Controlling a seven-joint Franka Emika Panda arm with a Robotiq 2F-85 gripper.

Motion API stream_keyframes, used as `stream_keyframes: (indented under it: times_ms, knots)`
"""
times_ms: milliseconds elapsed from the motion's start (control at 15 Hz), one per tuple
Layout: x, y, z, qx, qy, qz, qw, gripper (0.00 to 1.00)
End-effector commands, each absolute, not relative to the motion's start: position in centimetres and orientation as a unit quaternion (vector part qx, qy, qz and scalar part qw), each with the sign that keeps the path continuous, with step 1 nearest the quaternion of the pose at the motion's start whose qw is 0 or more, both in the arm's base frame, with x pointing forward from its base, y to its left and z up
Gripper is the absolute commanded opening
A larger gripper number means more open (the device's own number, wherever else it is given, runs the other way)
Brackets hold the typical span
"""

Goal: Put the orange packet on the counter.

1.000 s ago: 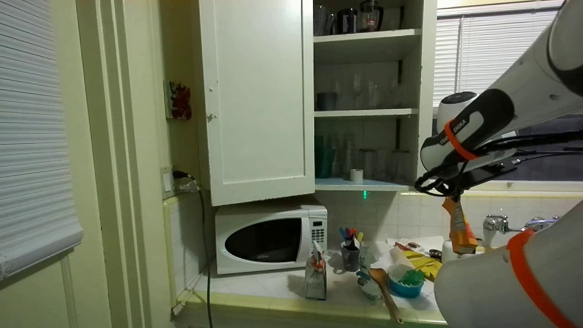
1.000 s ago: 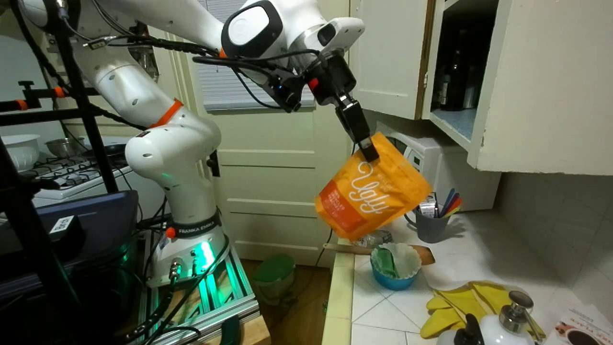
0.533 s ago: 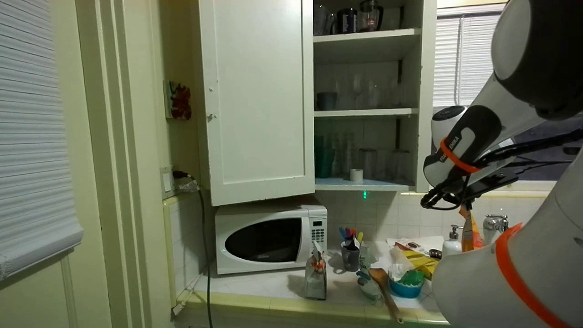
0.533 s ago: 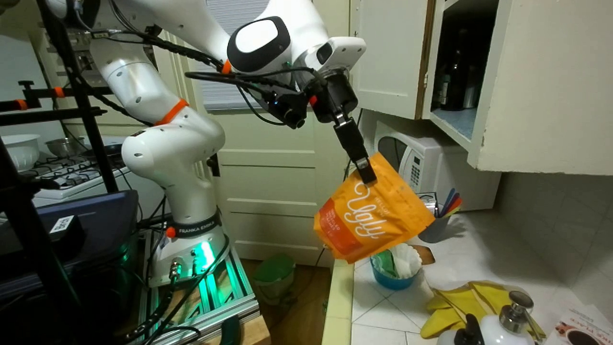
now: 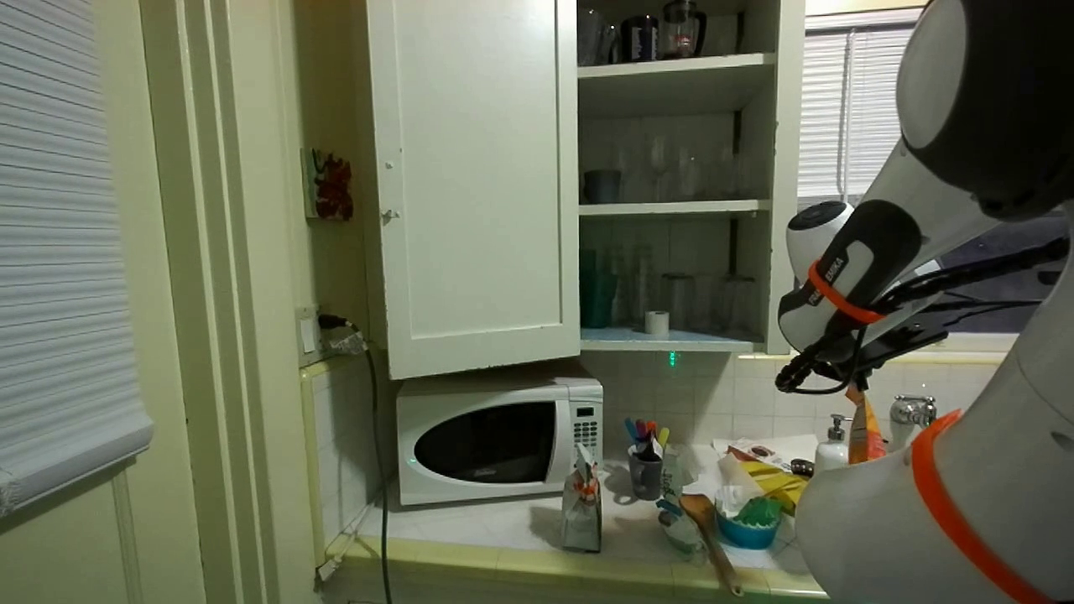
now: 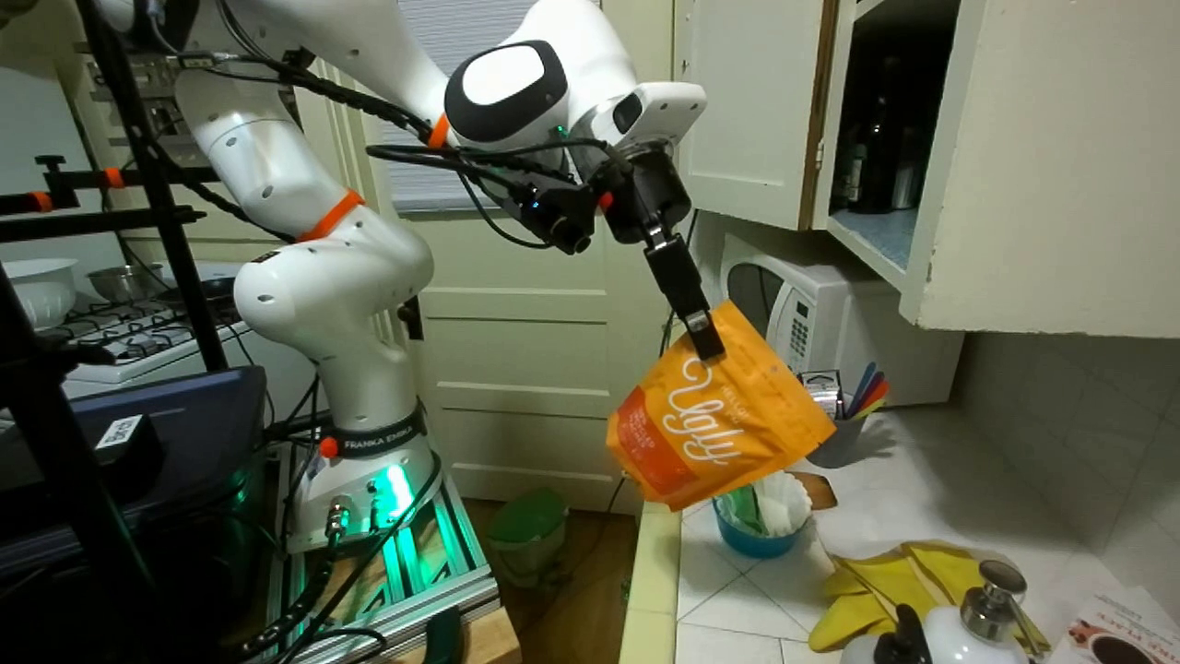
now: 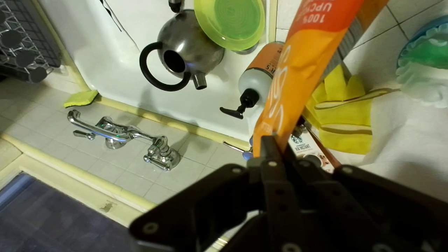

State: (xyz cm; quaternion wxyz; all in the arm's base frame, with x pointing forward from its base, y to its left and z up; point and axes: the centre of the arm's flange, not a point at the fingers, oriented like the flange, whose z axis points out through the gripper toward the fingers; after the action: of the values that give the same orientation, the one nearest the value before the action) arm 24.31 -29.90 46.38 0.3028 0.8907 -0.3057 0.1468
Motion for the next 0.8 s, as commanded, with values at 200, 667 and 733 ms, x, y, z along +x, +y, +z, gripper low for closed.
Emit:
stream_keyframes:
  times_ms: [200, 667, 733]
  knots:
    - [24.3, -29.9, 45.6, 0.880, -0.328, 0.162, 0.302, 0.01]
    - [23.8, -30.3, 41.5, 0.845, -0.346, 0.246, 0.326, 0.01]
    - [23.7, -30.1, 41.0, 0.836, -0.347, 0.262, 0.334, 0.01]
